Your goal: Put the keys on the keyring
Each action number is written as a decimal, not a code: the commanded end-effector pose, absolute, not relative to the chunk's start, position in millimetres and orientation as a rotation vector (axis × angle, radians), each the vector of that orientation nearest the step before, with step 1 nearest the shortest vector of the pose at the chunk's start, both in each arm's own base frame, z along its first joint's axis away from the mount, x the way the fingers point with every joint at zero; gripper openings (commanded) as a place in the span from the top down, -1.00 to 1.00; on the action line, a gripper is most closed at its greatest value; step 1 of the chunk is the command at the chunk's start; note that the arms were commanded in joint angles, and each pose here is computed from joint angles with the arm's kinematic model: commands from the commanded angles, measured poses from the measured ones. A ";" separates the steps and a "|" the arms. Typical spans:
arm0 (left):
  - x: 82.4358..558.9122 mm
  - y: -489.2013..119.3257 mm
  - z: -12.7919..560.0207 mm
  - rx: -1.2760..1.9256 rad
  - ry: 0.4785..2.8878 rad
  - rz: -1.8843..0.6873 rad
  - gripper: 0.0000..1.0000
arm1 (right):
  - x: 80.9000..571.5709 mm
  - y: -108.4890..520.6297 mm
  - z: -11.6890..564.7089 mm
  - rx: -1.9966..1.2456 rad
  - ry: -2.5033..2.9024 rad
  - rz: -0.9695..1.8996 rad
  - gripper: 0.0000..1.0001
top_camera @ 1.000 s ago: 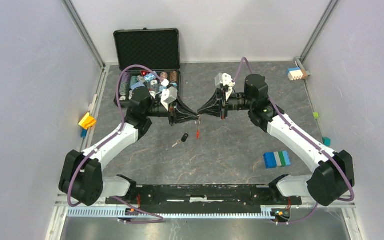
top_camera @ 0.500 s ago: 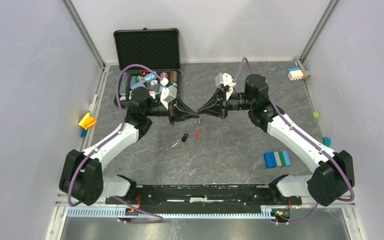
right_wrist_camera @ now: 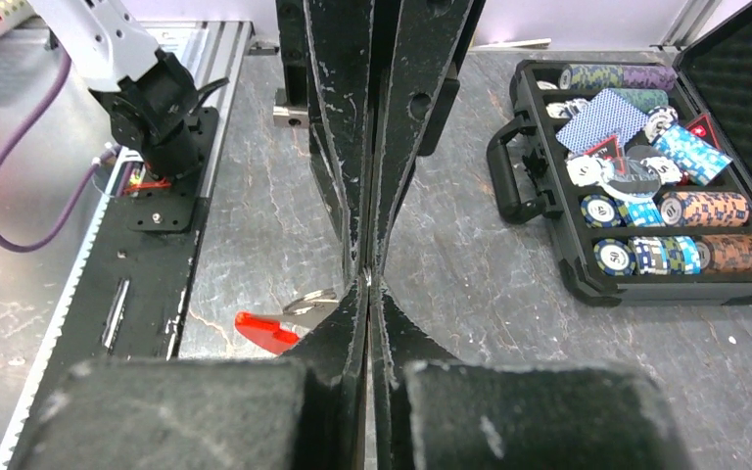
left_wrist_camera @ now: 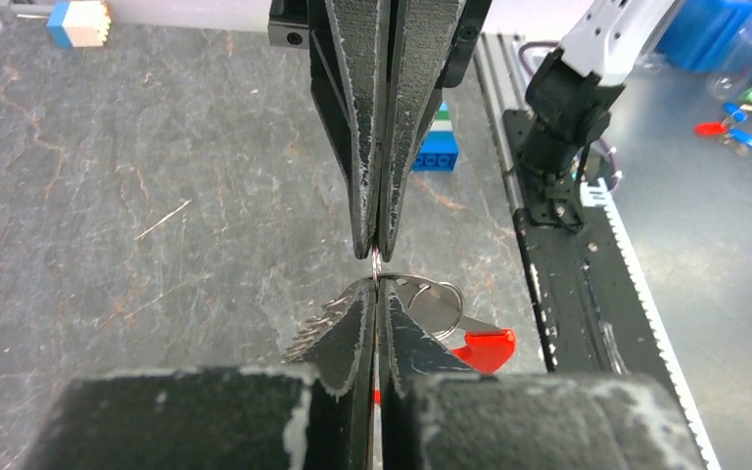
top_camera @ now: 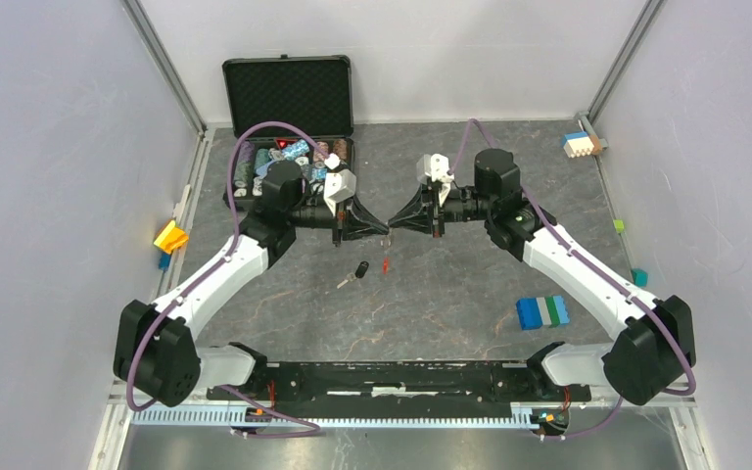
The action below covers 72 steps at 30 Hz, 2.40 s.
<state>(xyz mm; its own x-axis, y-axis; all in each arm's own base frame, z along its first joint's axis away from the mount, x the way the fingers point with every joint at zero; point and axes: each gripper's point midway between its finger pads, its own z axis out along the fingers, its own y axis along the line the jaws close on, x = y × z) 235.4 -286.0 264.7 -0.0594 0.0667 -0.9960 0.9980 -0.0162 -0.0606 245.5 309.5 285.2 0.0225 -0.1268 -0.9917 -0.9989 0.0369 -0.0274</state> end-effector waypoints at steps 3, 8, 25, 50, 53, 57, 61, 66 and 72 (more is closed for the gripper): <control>228.4 -274.1 278.2 1.382 1.267 -1.085 0.96 | 247.9 296.6 268.1 -1.352 1.313 0.968 0.91; 230.9 -270.0 277.5 1.417 1.304 -1.031 0.96 | 242.1 298.0 261.3 -1.383 1.303 0.975 0.88; 230.7 -277.0 268.5 1.445 1.328 -0.995 0.96 | 224.1 305.1 260.0 -1.452 1.256 1.019 0.53; 226.2 -282.4 262.5 1.440 1.329 -1.008 0.95 | 239.3 311.9 255.0 -1.400 1.320 0.937 1.00; 225.6 -281.6 260.6 1.437 1.321 -1.003 0.88 | 239.8 312.1 255.4 -1.398 1.320 0.936 1.00; 225.8 -277.8 261.9 1.440 1.309 -0.994 0.31 | 237.7 311.0 256.0 -1.412 1.309 0.932 1.00; 230.6 -273.1 261.9 1.440 1.294 -0.990 0.04 | 235.0 309.8 258.2 -1.421 1.295 0.934 1.00; 231.9 -278.4 262.1 1.440 1.254 -1.022 0.05 | 233.5 310.2 260.7 -1.424 1.287 0.945 1.00; 232.6 -282.2 260.9 1.450 1.244 -1.042 0.18 | 233.5 311.2 263.8 -1.421 1.282 0.950 1.00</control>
<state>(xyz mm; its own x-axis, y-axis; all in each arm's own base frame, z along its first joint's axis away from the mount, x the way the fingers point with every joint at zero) 233.3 -276.2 252.3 0.0604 0.2466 -0.9672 0.9981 -0.0068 0.0606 234.8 308.0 238.9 0.0789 -0.2883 -0.9543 -0.9953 0.0311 -0.0917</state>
